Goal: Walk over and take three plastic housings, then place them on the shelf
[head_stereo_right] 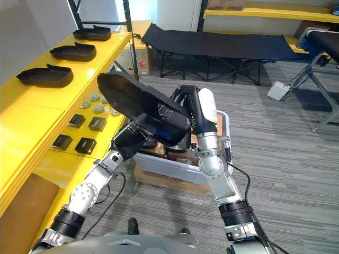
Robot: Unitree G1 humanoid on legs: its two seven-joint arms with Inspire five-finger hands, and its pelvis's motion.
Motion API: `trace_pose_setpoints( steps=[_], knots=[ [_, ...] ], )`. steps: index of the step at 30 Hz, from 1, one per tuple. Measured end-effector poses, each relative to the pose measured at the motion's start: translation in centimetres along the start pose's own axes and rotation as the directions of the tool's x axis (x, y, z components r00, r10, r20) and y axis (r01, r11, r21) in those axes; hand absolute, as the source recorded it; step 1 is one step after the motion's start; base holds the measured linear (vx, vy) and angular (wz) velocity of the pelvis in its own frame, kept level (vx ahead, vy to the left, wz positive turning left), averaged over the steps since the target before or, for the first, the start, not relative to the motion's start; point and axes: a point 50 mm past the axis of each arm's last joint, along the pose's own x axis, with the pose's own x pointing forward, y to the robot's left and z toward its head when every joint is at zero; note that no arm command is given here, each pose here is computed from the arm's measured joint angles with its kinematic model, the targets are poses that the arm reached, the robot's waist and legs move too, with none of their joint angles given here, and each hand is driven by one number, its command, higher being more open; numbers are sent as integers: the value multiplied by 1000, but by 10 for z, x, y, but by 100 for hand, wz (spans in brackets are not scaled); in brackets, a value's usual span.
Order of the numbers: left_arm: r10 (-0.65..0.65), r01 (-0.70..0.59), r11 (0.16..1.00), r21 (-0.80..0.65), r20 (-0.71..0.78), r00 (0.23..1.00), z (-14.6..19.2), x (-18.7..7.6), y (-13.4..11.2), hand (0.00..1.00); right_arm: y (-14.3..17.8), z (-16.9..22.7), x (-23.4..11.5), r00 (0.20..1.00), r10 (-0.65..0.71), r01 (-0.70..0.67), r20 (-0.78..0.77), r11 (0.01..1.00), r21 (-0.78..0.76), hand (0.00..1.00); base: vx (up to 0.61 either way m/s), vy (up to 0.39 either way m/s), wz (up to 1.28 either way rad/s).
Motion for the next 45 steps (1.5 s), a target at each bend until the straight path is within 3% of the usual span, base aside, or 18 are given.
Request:
trace_pose_setpoints(
  steps=[1,2,10,22,23,31,36,40,45],
  knots=[
    [-3,3,1000,-14,6,1000,0,0,-1,100,1,0,-1,1000,0,0,-5,1000,11,0,0,0,0],
    [-7,7,1000,-26,18,1000,-1,1,-2,0,3,-1,-4,1000,-4,4,-17,999,36,0,0,0,0],
    [49,-45,998,-41,103,993,3,2,-2,0,26,-2,-28,994,83,-74,-75,990,117,0,0,0,0],
    [67,-63,997,-36,132,989,4,1,-1,0,37,3,-34,993,79,-65,-88,985,160,0,0,0,0],
    [66,-62,997,-34,130,989,4,1,-2,0,37,3,-35,993,76,-60,-94,985,160,100,0,0,0],
    [73,-77,997,30,139,988,5,1,-2,0,44,0,-50,982,117,-82,-146,970,228,100,0,0,0],
    [71,-134,951,280,226,971,14,0,-19,0,46,-5,-56,967,151,-91,-207,958,273,100,0,0,0],
    [88,-237,869,435,335,938,22,-2,-25,0,51,-5,-56,958,166,-82,-236,941,328,100,0,0,0],
    [198,-502,695,515,534,822,42,-23,-7,0,47,-2,-56,954,152,-32,-260,910,413,100,0,0,0]
  ],
)
